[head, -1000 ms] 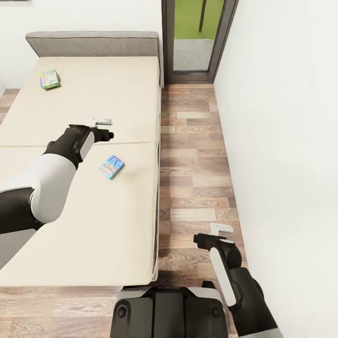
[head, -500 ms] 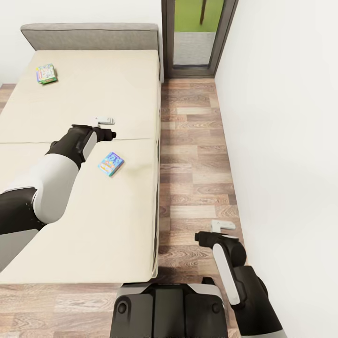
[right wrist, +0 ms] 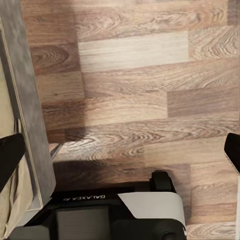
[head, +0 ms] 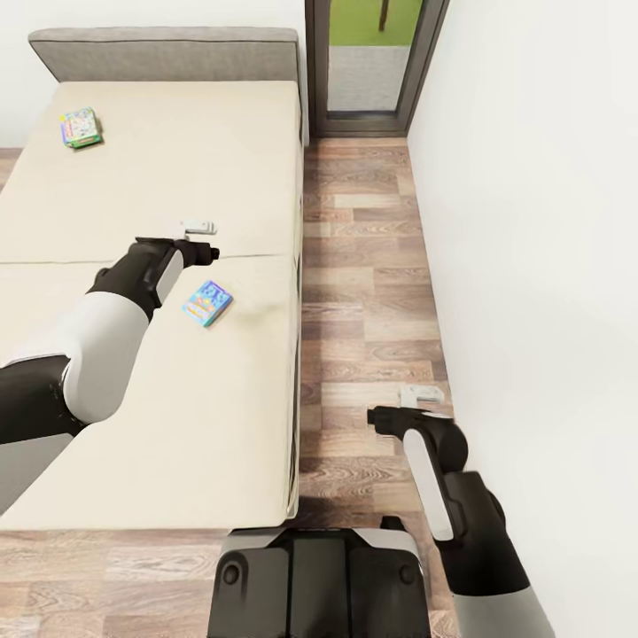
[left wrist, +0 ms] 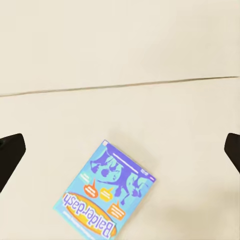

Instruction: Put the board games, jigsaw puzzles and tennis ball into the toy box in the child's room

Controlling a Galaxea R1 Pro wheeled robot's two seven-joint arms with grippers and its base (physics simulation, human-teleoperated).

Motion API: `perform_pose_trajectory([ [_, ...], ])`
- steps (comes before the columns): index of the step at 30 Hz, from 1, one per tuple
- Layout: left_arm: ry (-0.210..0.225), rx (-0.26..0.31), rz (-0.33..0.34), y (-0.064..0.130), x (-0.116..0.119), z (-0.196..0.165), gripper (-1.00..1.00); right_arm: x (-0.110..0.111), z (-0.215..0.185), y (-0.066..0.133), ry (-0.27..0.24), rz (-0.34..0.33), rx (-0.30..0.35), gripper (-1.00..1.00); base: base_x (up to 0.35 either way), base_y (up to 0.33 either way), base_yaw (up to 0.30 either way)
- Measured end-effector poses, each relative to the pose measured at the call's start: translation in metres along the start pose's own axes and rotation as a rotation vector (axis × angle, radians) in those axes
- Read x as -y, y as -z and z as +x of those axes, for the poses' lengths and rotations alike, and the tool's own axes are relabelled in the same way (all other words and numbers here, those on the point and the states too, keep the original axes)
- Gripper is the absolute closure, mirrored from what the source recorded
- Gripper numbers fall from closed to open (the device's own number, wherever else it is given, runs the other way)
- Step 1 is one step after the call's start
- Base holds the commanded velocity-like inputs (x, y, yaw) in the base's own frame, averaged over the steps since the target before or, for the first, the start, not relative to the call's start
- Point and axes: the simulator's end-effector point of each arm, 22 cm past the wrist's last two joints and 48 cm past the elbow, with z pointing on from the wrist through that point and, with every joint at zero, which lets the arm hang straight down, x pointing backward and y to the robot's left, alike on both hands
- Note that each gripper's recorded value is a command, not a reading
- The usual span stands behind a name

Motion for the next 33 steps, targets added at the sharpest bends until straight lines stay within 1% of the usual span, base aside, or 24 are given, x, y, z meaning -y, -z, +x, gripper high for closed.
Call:
perform_pose_trajectory([
  [7, 0.000, -0.003, 0.000, -0.006, 0.001, 0.007, -1.00, -0.007, -0.062, 0.005, 0.002, -0.017, 0.083, -1.00, 0.000, 0.000, 0.000],
  [10, -0.001, -0.007, 0.001, -0.008, 0.001, 0.010, -1.00, -0.008, -0.077, 0.005, 0.000, -0.020, 0.103, -1.00, 0.000, 0.000, 0.000],
  [12, -0.001, -0.010, 0.001, -0.010, 0.001, 0.013, -1.00, -0.010, -0.087, 0.002, 0.003, -0.020, 0.108, -1.00, 0.000, 0.000, 0.000],
  [14, -0.001, -0.013, 0.001, -0.012, 0.002, 0.015, -1.00, -0.011, -0.089, -0.004, 0.009, -0.019, 0.098, -1.00, 0.000, 0.000, 0.000],
  [17, -0.002, -0.018, 0.001, -0.014, 0.002, 0.019, -1.00, -0.014, -0.093, -0.019, 0.023, -0.011, 0.063, -1.00, 0.000, 0.000, 0.000],
  [21, -0.003, -0.024, 0.001, -0.017, 0.003, 0.024, -1.00, -0.009, -0.101, -0.033, 0.016, 0.003, 0.036, -1.00, 0.000, 0.000, 0.000],
  [25, -0.003, -0.030, 0.002, -0.020, 0.003, 0.029, -1.00, -0.007, -0.108, -0.042, 0.013, 0.011, 0.017, -1.00, 0.000, 0.000, 0.011],
  [30, -0.003, -0.039, 0.002, -0.024, 0.004, 0.035, -1.00, -0.009, -0.125, -0.057, 0.025, 0.020, -0.011, -1.00, 0.000, 0.000, 0.050],
  [33, -0.003, -0.044, 0.002, -0.027, 0.005, 0.039, -1.00, -0.010, -0.130, -0.061, 0.030, 0.022, -0.021, -1.00, 0.000, 0.000, 0.064],
])
